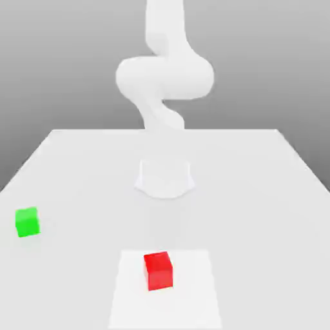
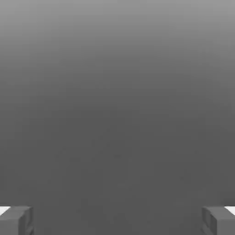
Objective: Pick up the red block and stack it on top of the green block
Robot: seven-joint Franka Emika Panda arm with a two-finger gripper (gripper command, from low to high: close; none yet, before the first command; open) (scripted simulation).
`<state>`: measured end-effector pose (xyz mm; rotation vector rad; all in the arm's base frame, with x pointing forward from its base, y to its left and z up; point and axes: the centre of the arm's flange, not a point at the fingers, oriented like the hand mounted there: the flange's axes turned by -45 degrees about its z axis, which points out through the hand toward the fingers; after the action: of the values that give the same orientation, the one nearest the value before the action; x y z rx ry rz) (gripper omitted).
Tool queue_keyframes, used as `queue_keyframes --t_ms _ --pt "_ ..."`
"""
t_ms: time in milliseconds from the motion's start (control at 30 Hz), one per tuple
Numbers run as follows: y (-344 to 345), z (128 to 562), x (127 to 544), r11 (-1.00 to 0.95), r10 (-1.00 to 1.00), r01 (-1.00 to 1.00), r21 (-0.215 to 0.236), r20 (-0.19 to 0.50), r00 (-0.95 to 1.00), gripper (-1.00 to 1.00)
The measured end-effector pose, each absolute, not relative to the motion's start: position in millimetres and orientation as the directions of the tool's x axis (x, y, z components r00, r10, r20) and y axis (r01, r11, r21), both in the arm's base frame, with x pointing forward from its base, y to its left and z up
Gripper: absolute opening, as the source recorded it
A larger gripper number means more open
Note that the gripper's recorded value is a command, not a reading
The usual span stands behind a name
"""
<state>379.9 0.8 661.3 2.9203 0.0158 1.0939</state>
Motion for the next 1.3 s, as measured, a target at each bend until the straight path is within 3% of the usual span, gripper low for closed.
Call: queue_keyframes --t_ms 167,333,467,667,833,867,1100,1300 --pt "-3 539 432 -0.995 0.083 0.049 0.082 0.497 0.864 0.00" --pt "-9 421 448 -0.989 0.137 0.112 0.095 0.330 0.934 0.00" --pt "-14 329 437 -0.983 0.178 0.166 0.076 0.193 0.965 0.00" --pt "-14 213 395 -0.972 0.236 0.236 0.007 0.015 0.972 0.00" --pt "-14 160 391 -0.971 0.239 0.239 -0.001 0.001 0.971 0.00" --pt "-14 150 390 -0.971 0.240 0.240 0.000 0.001 0.971 -1.00" --pt "-14 148 389 -0.971 0.240 0.240 0.000 0.000 0.971 -1.00" --pt "-14 200 390 -0.971 0.240 0.240 -0.001 0.000 0.971 -1.00"
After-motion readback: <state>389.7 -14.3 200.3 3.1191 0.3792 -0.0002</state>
